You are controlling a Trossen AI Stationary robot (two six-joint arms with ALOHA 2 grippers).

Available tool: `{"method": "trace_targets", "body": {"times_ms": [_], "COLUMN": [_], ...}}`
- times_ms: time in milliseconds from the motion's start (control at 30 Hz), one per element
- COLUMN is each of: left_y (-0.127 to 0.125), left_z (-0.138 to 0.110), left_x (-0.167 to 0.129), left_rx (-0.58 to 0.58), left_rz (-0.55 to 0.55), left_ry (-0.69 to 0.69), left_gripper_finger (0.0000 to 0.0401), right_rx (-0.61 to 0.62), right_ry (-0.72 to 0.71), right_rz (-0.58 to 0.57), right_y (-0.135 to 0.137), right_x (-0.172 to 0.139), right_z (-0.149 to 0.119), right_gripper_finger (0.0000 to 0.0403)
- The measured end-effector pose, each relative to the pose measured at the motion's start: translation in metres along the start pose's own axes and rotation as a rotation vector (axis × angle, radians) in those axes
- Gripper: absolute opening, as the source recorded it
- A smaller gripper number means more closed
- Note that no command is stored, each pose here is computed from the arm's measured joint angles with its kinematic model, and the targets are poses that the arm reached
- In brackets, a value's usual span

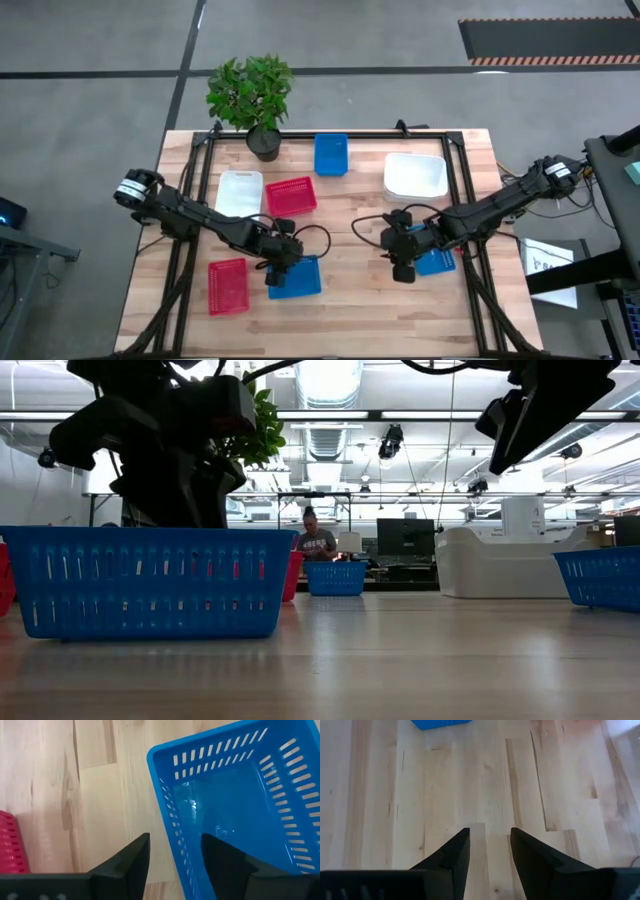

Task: Stack baskets by color
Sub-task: Stack the bottom left blue bin on the top blue bin

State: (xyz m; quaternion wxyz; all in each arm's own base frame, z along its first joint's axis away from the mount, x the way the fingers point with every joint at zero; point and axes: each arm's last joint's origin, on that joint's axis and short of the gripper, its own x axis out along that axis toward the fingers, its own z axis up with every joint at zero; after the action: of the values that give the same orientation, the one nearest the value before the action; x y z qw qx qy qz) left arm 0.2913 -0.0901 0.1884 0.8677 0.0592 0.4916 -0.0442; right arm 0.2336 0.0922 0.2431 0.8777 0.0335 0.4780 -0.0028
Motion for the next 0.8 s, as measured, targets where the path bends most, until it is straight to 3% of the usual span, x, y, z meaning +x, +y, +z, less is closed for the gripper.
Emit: {"method": "trace_targets", "body": {"times_ms": [400,667,800], "left_y": [0.000,0.003,0.020], "left_z": [0.000,0.009,0.020], "left_x": [0.000,-0.011,-0.031], "left_rx": [-0.003,-0.056,-0.221], "left_rz": [-0.009,-0.014,0.063], "left_ry": [0.003,-0.064,-0.189], "left_gripper_finger": [0.0010,0.0003,0.0002], "right_rx": [-0.005,-0.021,-0.015], "right_ry": [-0.003,0.001,0.007], "right_rz": [0.007,0.037,0.063], "right_y": [0.002,0.015,0.026], "right_x": [0.000,-0.003,-0.006], "right_z": [-0.001,-0.006,-0.012], "right_gripper_finger": [0.0134,0.0134,0.0134]}}
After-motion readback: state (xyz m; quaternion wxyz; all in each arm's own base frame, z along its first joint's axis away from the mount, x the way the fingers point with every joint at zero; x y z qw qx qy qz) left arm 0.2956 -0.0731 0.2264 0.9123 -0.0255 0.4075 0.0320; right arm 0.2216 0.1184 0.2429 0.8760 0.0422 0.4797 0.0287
